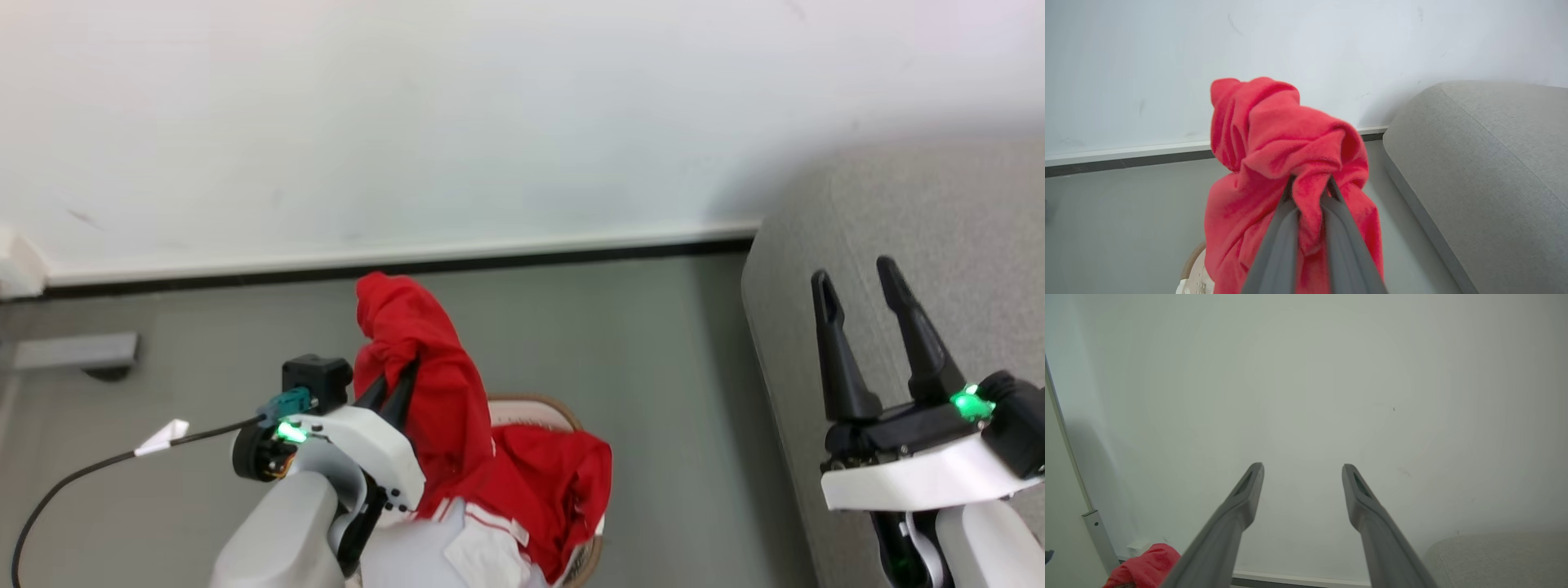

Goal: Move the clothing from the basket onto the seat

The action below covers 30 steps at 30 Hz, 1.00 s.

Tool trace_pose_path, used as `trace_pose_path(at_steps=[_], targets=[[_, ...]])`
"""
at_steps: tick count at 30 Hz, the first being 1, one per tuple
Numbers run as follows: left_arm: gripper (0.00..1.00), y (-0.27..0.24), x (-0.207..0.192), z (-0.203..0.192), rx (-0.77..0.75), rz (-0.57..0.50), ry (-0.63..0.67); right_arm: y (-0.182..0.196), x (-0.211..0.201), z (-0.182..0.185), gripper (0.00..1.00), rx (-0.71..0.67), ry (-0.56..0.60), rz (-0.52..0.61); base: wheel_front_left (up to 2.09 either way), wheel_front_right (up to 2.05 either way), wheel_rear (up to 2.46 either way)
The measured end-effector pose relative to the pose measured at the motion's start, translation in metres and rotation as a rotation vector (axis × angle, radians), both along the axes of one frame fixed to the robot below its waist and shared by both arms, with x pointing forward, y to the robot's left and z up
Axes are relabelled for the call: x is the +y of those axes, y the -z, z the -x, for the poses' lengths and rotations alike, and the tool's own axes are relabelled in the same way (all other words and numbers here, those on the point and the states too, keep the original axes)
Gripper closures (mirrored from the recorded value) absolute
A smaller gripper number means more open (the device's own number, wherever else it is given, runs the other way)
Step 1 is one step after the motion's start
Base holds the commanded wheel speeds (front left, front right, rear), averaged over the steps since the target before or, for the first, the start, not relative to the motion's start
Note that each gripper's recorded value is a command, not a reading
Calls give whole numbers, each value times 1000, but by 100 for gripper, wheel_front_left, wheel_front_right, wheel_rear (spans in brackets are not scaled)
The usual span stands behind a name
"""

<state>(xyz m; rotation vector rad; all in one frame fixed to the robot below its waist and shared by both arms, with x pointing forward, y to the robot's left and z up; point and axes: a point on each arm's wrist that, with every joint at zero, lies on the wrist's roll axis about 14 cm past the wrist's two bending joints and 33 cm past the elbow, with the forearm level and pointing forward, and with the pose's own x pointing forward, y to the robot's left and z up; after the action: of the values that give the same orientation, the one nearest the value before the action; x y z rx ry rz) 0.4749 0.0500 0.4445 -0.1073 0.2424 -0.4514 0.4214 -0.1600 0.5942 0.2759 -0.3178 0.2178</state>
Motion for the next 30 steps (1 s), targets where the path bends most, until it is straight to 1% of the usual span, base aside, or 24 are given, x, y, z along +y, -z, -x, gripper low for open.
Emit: trace_pose_path(at_steps=[8,11,18,30], targets=[[100,-65,3,19,-179,58,2,-10,8,30,0,-21,-22,-16,0,0,0],[100,-89,3,22,-251,75,5,-16,13,35,0,-41,-37,-15,0,0,0],[100,-128,-1,36,-377,114,15,-10,22,43,0,-24,-59,-32,0,0,0],[100,-142,-6,47,-392,113,37,-2,33,45,0,0,-96,-33,0,0,0]])
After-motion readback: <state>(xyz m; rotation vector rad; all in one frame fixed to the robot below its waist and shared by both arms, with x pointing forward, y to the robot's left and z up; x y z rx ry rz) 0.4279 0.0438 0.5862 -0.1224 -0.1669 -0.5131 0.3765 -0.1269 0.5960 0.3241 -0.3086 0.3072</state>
